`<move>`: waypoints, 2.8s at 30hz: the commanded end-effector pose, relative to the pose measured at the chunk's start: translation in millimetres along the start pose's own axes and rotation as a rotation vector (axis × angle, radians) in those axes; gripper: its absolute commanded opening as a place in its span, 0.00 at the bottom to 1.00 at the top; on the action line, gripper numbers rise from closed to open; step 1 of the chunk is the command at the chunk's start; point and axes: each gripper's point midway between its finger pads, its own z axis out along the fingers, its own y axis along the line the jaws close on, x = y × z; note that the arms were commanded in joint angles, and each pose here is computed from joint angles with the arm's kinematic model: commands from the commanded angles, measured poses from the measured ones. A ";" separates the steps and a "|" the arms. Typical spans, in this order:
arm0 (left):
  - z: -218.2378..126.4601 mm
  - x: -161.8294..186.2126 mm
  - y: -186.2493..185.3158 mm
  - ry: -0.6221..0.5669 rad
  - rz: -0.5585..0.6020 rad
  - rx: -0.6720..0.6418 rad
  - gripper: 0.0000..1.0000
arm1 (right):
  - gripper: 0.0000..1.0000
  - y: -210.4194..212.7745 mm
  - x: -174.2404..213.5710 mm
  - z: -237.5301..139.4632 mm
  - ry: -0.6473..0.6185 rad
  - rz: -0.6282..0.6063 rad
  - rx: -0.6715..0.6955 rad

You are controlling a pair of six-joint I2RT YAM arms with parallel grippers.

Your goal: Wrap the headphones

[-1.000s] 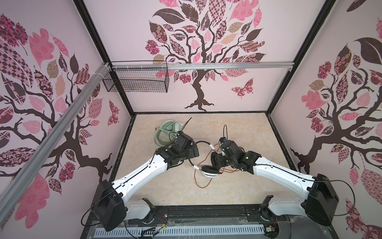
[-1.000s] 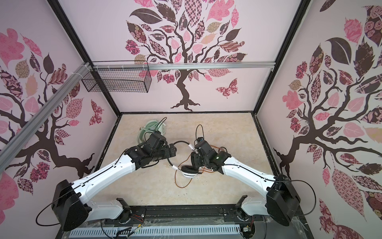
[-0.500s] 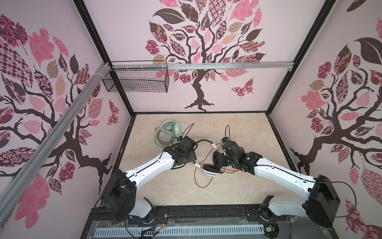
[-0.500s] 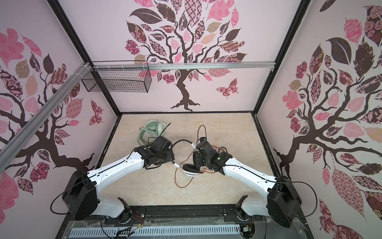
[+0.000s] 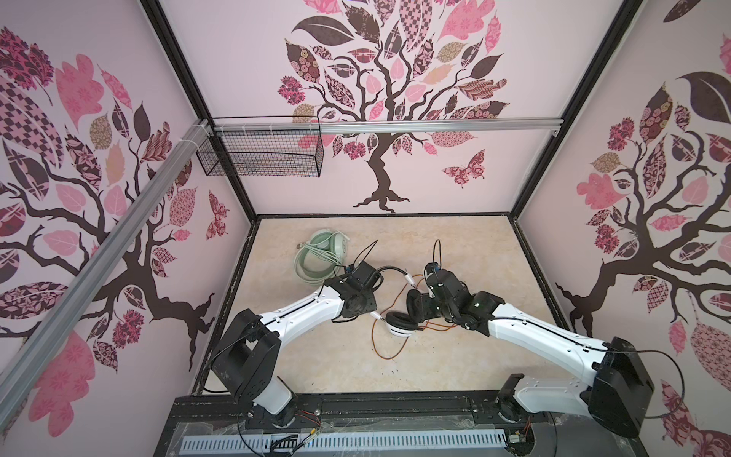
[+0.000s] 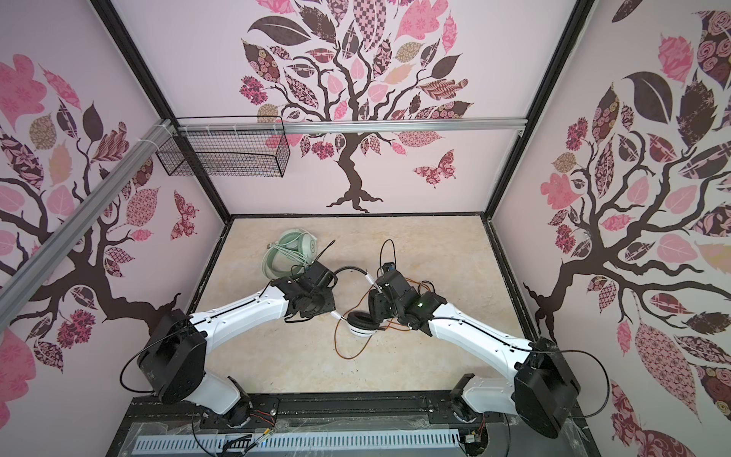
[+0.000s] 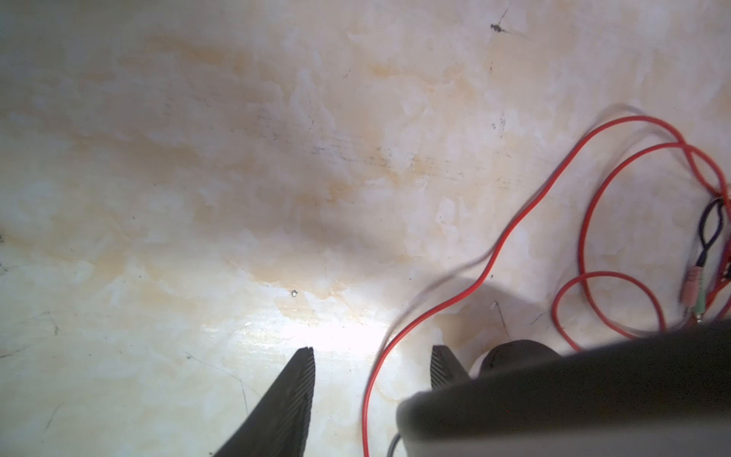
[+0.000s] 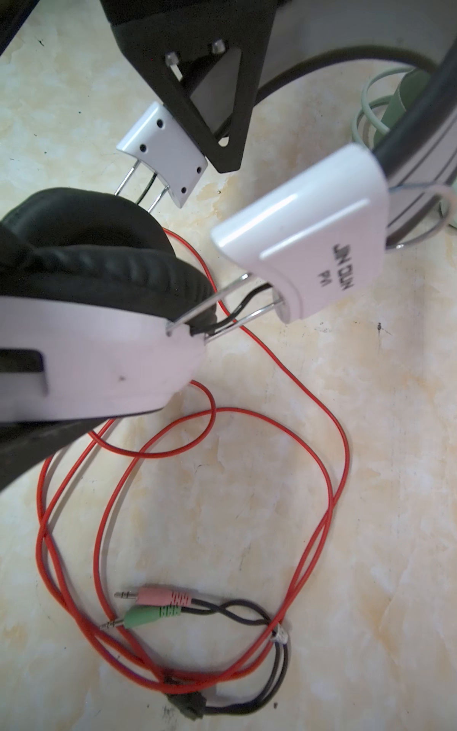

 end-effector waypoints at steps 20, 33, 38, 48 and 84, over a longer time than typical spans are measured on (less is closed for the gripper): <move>-44.6 -41.4 -12.1 -0.134 0.062 -0.003 0.62 | 0.23 4.9 -14.4 -12.8 -0.073 0.014 -0.039; -23.7 -16.2 -7.8 -0.058 0.040 0.031 0.41 | 0.23 8.6 -25.5 -18.9 -0.102 0.044 -0.051; -18.8 -12.7 -3.9 -0.049 0.063 0.014 0.32 | 0.23 8.2 -26.8 -21.2 -0.107 0.041 -0.050; -11.8 -9.8 15.5 -0.046 0.153 -0.089 0.36 | 0.23 11.9 -37.1 -27.9 -0.117 0.030 -0.062; -30.0 -25.1 9.6 -0.151 0.205 -0.118 0.00 | 0.26 9.7 -39.4 -33.6 -0.118 -0.021 -0.057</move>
